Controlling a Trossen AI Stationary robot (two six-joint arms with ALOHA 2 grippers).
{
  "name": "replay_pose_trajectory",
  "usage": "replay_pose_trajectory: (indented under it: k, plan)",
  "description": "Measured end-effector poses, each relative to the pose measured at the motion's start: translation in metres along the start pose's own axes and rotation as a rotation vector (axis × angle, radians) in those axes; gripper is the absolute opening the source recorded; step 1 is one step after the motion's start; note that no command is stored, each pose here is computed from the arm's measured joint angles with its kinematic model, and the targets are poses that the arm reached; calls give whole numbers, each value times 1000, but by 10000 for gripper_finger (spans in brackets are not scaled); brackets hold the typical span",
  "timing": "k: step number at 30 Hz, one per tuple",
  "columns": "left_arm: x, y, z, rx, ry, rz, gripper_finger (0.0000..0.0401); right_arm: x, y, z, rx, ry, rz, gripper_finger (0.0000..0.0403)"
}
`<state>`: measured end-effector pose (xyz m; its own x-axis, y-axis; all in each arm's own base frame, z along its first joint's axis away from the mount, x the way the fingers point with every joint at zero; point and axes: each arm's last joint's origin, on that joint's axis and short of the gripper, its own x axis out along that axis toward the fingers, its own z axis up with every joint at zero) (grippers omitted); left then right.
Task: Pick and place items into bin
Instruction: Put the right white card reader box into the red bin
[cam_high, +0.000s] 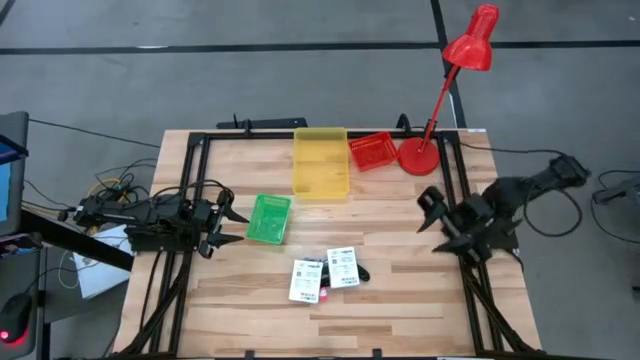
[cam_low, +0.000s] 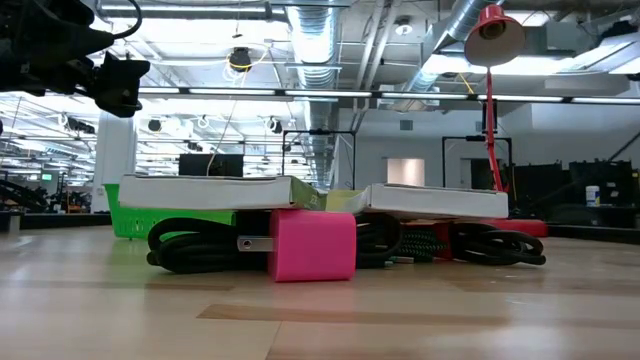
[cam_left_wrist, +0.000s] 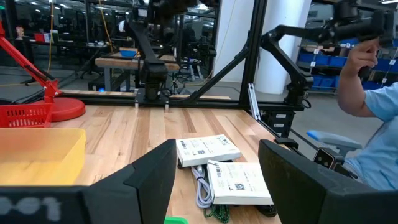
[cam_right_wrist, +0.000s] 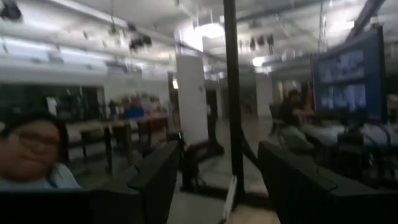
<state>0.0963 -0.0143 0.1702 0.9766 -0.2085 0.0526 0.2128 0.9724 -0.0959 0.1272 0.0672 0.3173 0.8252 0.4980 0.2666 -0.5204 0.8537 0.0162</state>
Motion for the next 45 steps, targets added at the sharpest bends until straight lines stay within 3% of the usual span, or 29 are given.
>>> replay_pose_trajectory:
  k: [12, 23, 29, 37, 45]
  plan:
    - [0, 0, 0, 0, 1, 0, 222, 12, 39, -17, -16, 310, -193, 216]
    - [0, 0, 0, 0, 1, 0, 222, 6, 49, -53, 449, 487, -488, 216]
    - [0, 0, 0, 0, 1, 0, 222, 18, 56, -84, 553, 586, -601, 216]
    - [0, 0, 0, 0, 0, 0, 222, 27, 72, -115, 311, 749, -530, 216]
    - [0, 0, 0, 0, 1, 0, 222, 27, 88, -143, -253, 906, -403, 216]
